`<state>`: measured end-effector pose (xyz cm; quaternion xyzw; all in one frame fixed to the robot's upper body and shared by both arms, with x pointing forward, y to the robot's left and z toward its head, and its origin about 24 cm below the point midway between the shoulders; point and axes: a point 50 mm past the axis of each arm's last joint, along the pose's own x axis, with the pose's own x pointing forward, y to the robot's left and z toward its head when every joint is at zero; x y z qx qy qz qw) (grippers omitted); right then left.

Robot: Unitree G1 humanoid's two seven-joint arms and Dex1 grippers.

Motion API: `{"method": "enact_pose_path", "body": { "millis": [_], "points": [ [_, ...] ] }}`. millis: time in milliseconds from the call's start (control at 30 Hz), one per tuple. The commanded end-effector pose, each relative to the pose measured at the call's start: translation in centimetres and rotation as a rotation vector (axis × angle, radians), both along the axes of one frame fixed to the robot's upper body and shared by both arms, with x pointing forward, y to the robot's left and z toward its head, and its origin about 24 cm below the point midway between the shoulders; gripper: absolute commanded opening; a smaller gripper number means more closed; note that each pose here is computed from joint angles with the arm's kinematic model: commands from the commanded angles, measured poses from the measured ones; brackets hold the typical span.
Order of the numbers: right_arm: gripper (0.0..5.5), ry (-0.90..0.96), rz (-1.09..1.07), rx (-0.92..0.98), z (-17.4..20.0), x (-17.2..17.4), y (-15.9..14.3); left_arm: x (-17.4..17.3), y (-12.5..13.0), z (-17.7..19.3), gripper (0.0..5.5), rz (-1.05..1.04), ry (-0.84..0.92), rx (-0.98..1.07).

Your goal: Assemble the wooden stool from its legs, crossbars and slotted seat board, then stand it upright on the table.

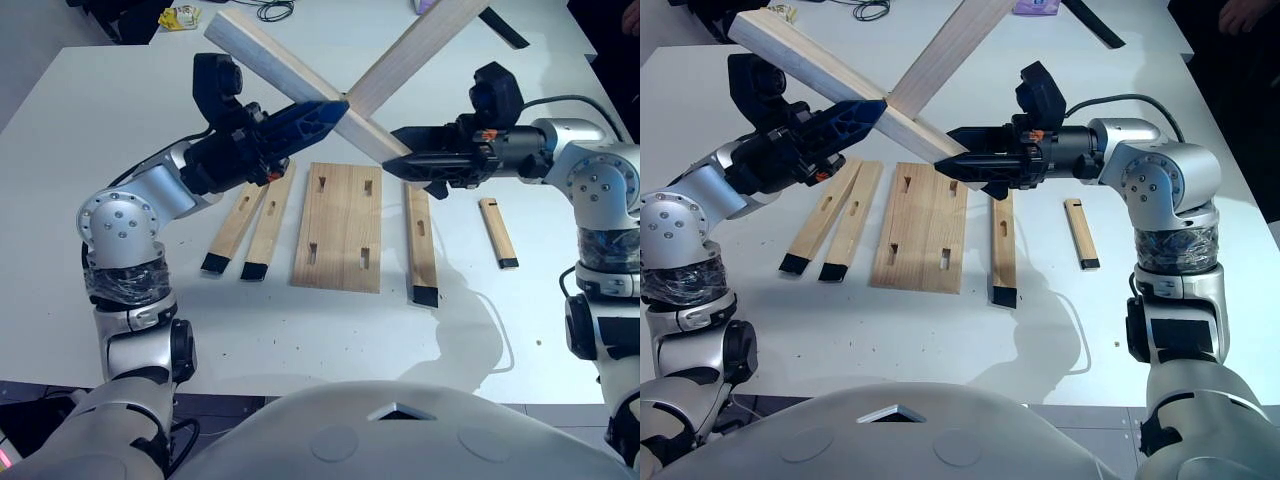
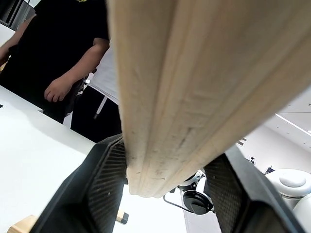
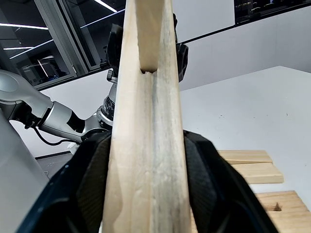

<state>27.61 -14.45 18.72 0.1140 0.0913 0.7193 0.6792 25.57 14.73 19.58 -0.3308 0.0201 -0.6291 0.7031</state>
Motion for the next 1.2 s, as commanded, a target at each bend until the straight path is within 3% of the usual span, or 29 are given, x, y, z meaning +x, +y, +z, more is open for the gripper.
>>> {"method": "enact_pose_path", "body": {
  "millis": [33,567,600,800,1200],
  "points": [
    [2.07,0.006,0.009,-0.013,-0.4,-0.5,-0.1,0.0,0.3,0.9,2.3,0.022,-0.038,-0.046],
    [2.07,0.017,-0.009,-0.038,-1.0,-0.5,-0.5,-0.1,0.3,1.1,2.28,0.024,-0.04,-0.017],
    [2.07,0.017,-0.009,-0.04,-1.0,-0.5,-0.5,-0.1,0.3,1.1,2.62,0.021,-0.043,-0.013],
    [2.07,0.016,-0.013,-0.045,-1.1,-0.5,-0.6,0.6,0.7,0.9,3.49,0.052,-0.037,-0.01],
    [2.07,0.015,-0.017,-0.037,-0.9,-0.4,-0.7,-0.2,0.5,0.0,3.52,0.02,-0.026,0.028]
  ]
}}
